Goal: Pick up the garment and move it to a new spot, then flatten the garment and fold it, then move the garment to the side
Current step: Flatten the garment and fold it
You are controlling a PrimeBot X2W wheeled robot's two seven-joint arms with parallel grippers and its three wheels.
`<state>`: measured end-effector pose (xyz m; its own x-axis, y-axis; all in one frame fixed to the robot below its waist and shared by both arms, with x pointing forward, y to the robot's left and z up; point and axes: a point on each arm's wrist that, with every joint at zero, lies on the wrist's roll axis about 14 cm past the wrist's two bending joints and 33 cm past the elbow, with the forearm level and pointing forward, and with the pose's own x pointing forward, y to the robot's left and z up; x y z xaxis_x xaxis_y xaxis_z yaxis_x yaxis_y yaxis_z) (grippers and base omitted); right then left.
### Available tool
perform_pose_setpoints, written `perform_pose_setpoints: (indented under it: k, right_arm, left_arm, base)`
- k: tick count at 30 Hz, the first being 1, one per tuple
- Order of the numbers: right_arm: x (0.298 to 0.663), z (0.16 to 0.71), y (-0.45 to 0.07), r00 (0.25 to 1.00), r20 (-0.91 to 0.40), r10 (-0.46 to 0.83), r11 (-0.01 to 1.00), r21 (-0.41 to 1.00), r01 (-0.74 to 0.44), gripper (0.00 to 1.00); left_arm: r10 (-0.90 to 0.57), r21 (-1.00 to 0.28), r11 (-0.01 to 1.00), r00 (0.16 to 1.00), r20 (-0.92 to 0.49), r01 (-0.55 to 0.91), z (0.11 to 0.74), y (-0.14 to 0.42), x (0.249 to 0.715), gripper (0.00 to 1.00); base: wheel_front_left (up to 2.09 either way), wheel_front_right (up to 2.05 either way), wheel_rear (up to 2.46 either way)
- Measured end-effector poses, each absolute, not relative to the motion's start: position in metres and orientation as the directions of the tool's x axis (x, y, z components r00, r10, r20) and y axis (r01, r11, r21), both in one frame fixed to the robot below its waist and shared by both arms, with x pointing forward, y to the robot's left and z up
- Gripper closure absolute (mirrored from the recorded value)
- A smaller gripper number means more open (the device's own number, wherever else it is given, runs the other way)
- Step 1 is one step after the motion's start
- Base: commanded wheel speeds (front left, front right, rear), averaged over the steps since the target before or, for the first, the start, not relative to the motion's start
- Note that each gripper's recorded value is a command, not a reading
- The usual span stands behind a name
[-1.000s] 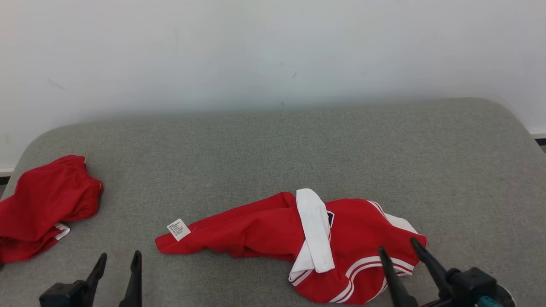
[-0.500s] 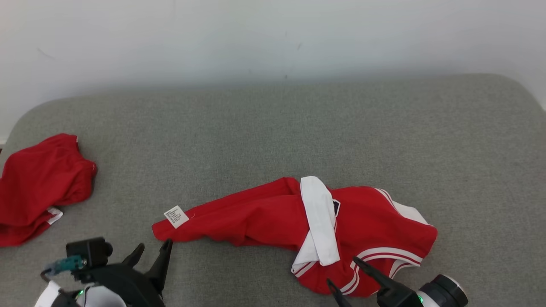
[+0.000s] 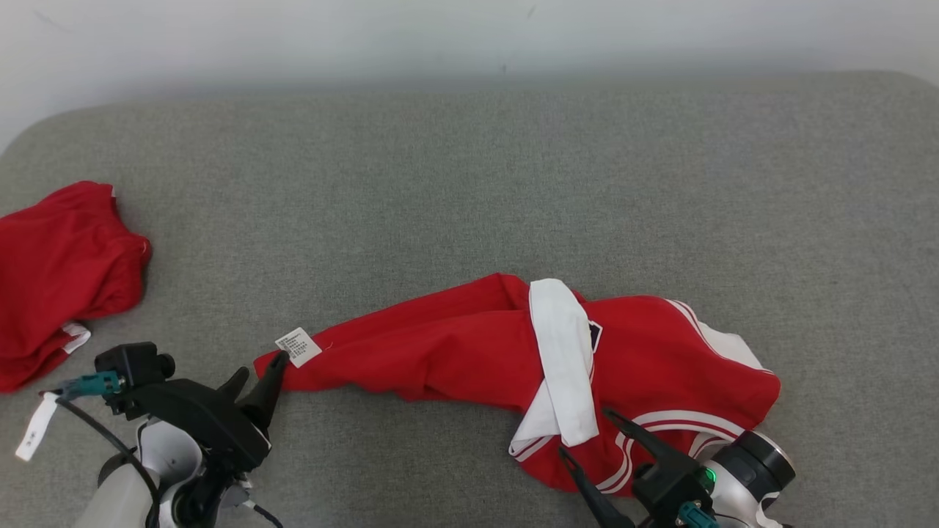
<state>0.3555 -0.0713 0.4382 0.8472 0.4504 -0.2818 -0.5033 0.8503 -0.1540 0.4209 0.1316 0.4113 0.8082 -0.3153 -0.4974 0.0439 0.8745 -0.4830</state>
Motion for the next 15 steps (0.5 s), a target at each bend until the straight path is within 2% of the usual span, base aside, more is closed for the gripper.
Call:
perform_pose_setpoints:
  k: [1, 2, 3, 4, 7, 8, 9, 10, 12, 14, 15]
  right_arm:
    - [0.357, 0.437, -0.071, 0.847, -0.282, 0.451, 0.851, -0.152, -0.503, 0.00]
    - [0.358, 0.436, -0.071, 0.846, -0.283, 0.451, 0.851, -0.150, -0.504, 0.27]
    - [0.359, 0.435, -0.071, 0.847, -0.282, 0.450, 0.852, -0.147, -0.502, 0.46]
    - [0.361, 0.435, -0.071, 0.849, -0.276, 0.450, 0.855, -0.143, -0.499, 0.52]
    - [0.363, 0.435, -0.070, 0.853, -0.266, 0.449, 0.862, -0.124, -0.492, 0.52]
    - [0.363, 0.435, -0.070, 0.854, -0.264, 0.449, 0.864, -0.115, -0.490, 0.56]
    - [0.363, 0.437, -0.069, 0.855, -0.255, 0.451, 0.867, -0.104, -0.488, 0.66]
    - [0.363, 0.438, -0.069, 0.857, -0.249, 0.452, 0.868, -0.100, -0.487, 0.70]
    - [0.364, 0.439, -0.069, 0.861, -0.241, 0.448, 0.873, -0.087, -0.479, 0.75]
    - [0.364, 0.440, -0.069, 0.863, -0.238, 0.446, 0.877, -0.078, -0.475, 0.97]
    - [0.365, 0.441, -0.069, 0.864, -0.234, 0.445, 0.879, -0.069, -0.471, 1.00]
  left_arm:
    - [-0.315, -0.489, 0.872, 0.803, -0.506, 0.033, 0.408, 0.132, 0.422, 0.00]
    - [-0.319, -0.499, 0.866, 0.799, -0.510, 0.027, 0.406, 0.132, 0.423, 0.00]
    - [-0.322, -0.505, 0.863, 0.793, -0.517, 0.021, 0.402, 0.132, 0.424, 0.00]
    - [-0.325, -0.508, 0.861, 0.787, -0.524, 0.017, 0.399, 0.131, 0.424, 0.00]
    - [-0.332, -0.508, 0.861, 0.769, -0.547, 0.010, 0.392, 0.130, 0.425, 0.00]
    - [-0.337, -0.510, 0.860, 0.766, -0.547, 0.013, 0.390, 0.129, 0.425, 0.00]
    - [-0.337, -0.510, 0.860, 0.762, -0.553, 0.011, 0.389, 0.128, 0.426, 0.00]
    - [-0.334, -0.504, 0.864, 0.758, -0.560, 0.008, 0.386, 0.129, 0.426, 0.03]
    - [-0.313, -0.475, 0.880, 0.756, -0.574, 0.004, 0.383, 0.133, 0.427, 0.17]
    - [-0.293, -0.463, 0.886, 0.757, -0.584, -0.014, 0.380, 0.137, 0.428, 0.40]
    - [-0.288, -0.456, 0.890, 0.755, -0.589, -0.016, 0.379, 0.138, 0.428, 0.51]
  base:
    - [0.00, 0.00, 0.00]
    - [0.00, 0.00, 0.00]
    - [0.00, 0.00, 0.00]
    - [0.00, 0.00, 0.00]
    - [0.00, 0.00, 0.00]
    - [0.00, 0.00, 0.00]
    - [0.00, 0.00, 0.00]
    - [0.00, 0.00, 0.00]
    - [0.00, 0.00, 0.00]
    - [0.00, 0.00, 0.00]
    - [0.00, 0.00, 0.00]
